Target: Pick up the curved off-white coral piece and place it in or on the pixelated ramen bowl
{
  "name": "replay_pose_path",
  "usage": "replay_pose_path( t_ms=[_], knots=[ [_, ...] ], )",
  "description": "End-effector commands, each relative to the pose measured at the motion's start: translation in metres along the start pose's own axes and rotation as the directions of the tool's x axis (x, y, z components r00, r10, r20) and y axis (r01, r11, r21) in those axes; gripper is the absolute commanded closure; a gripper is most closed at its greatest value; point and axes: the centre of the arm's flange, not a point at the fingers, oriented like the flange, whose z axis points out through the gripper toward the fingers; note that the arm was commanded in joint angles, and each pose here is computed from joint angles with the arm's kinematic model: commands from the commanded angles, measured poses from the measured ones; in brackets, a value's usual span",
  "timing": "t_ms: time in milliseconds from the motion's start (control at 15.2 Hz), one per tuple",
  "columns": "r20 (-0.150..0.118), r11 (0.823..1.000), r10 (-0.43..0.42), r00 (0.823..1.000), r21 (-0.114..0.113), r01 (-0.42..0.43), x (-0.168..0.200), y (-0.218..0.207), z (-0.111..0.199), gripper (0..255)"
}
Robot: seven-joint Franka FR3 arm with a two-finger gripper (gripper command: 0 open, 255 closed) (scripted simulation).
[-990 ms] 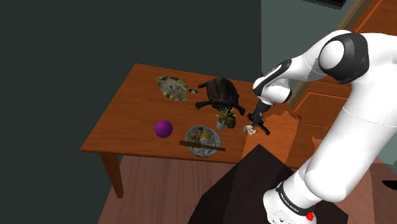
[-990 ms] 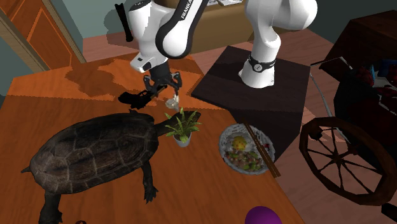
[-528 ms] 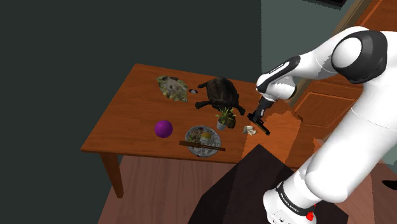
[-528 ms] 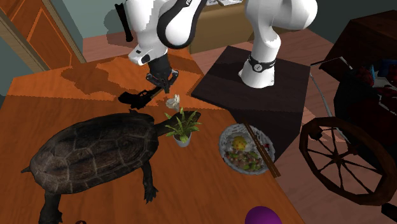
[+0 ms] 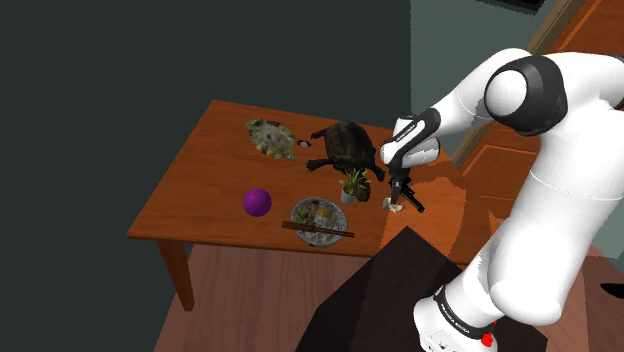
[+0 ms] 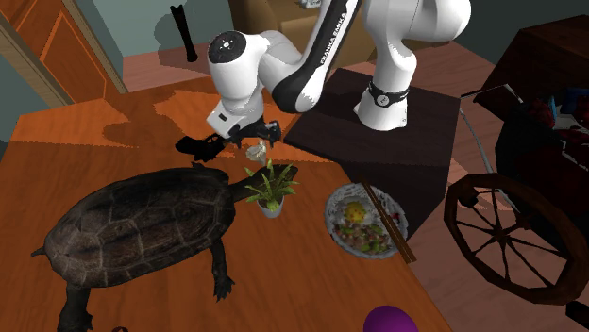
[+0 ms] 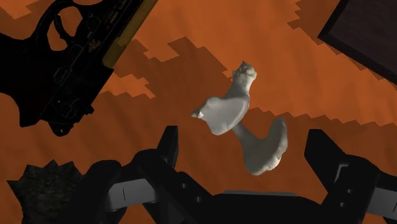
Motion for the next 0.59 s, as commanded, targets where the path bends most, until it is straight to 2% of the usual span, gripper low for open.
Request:
replay_pose_path(
  t_ms=[0, 198, 528],
  knots=[
    [0.006, 1.000, 0.002, 1.000, -0.003, -0.002, 0.001, 0.000, 0.012, 0],
    [0.006, 1.000, 0.002, 1.000, -0.003, -0.002, 0.000, 0.000, 0.025, 0],
    [0.006, 1.000, 0.002, 1.000, -0.003, -0.002, 0.000, 0.000, 0.025, 0]
  ],
)
